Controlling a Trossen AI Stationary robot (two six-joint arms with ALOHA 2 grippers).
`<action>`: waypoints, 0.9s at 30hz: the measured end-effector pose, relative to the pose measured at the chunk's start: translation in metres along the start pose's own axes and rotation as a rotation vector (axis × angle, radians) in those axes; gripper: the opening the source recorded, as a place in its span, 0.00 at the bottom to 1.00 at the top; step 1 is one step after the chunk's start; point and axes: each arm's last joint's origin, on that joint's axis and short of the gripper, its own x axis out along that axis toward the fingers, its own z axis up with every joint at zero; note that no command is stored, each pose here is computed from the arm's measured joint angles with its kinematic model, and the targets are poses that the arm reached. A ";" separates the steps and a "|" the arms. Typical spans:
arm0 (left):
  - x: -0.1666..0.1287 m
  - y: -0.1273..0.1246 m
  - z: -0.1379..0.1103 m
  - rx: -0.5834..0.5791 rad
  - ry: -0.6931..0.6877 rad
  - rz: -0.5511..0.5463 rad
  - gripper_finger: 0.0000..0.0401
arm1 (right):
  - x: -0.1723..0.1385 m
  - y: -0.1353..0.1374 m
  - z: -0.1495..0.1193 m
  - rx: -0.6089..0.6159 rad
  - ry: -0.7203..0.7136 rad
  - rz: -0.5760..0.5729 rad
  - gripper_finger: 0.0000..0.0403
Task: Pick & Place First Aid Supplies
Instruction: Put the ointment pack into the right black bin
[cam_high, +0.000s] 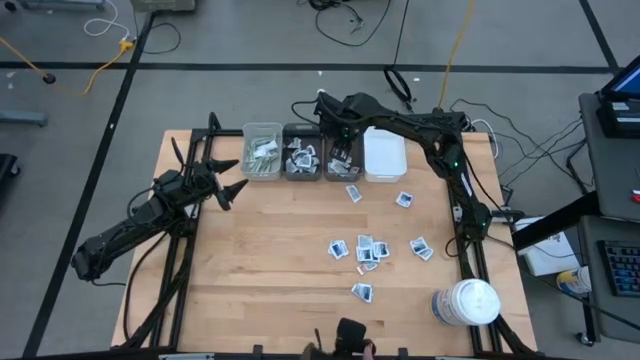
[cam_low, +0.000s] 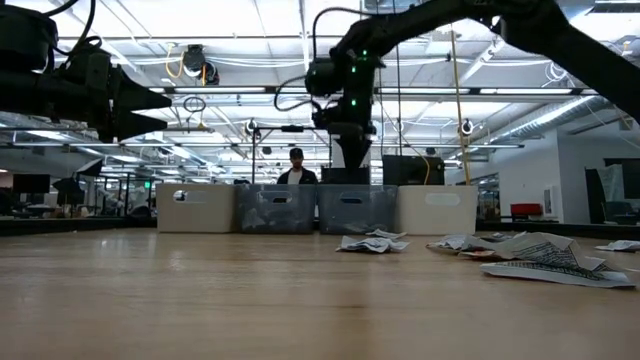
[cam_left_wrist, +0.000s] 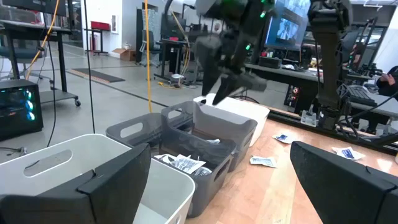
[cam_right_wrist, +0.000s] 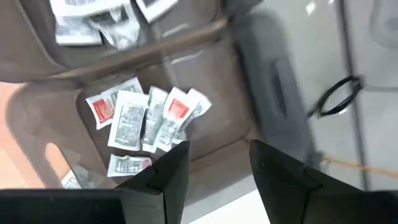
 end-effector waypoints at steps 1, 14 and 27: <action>0.000 0.000 0.000 0.000 0.000 0.000 0.98 | -0.005 0.003 0.001 -0.013 -0.017 -0.018 0.40; 0.000 0.000 0.000 0.000 0.000 0.000 0.98 | -0.079 0.025 -0.005 -0.057 -0.210 -0.027 0.40; 0.000 0.000 0.000 0.000 0.000 0.000 0.98 | -0.088 0.034 -0.008 -0.095 -0.214 -0.019 0.39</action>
